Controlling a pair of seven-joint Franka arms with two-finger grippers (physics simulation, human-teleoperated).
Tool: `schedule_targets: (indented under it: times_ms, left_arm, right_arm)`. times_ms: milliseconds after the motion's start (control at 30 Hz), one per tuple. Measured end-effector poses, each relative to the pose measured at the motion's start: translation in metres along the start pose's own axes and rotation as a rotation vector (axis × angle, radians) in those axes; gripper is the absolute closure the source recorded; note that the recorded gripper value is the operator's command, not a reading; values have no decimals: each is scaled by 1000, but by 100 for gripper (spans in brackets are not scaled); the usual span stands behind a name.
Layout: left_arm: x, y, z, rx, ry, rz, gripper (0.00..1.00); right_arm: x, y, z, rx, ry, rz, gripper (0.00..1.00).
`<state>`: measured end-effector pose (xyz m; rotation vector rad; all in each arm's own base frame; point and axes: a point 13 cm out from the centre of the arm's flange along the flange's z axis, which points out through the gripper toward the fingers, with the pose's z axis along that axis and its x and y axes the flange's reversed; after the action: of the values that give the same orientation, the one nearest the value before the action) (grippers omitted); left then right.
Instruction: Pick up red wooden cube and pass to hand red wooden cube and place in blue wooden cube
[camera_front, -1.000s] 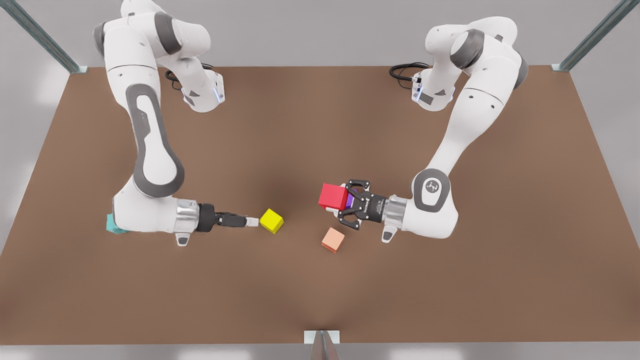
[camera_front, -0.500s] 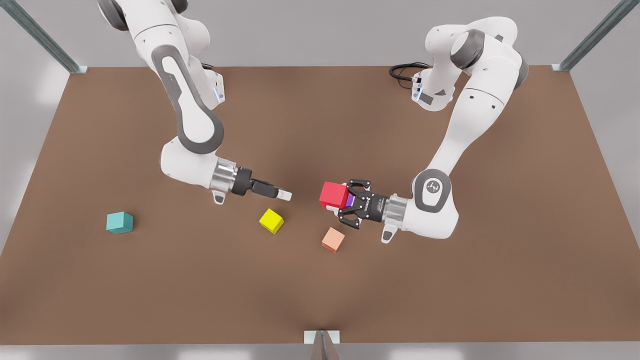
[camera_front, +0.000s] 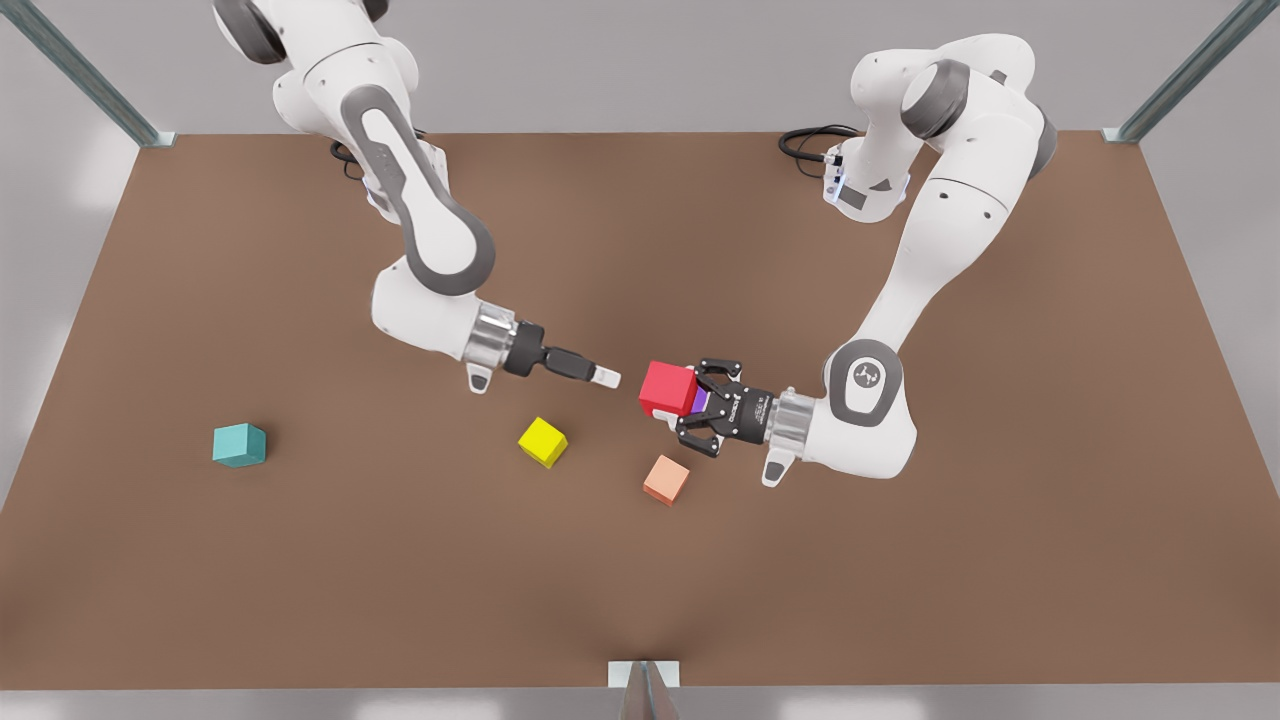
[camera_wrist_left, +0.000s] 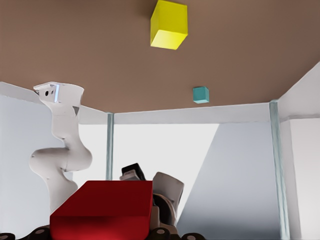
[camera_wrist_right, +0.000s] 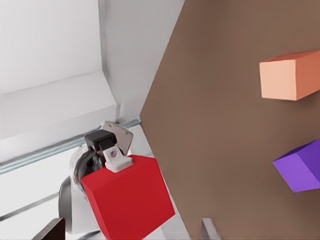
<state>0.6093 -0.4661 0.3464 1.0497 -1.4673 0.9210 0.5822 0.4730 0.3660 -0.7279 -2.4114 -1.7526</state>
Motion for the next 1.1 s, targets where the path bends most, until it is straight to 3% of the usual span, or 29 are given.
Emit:
schedule_targets:
  times_ms: [1100]
  left_arm:
    - [7, 5, 2, -22, 16, 28, 37]
  right_arm:
    - [11, 22, 59, -48, 59, -109, 0]
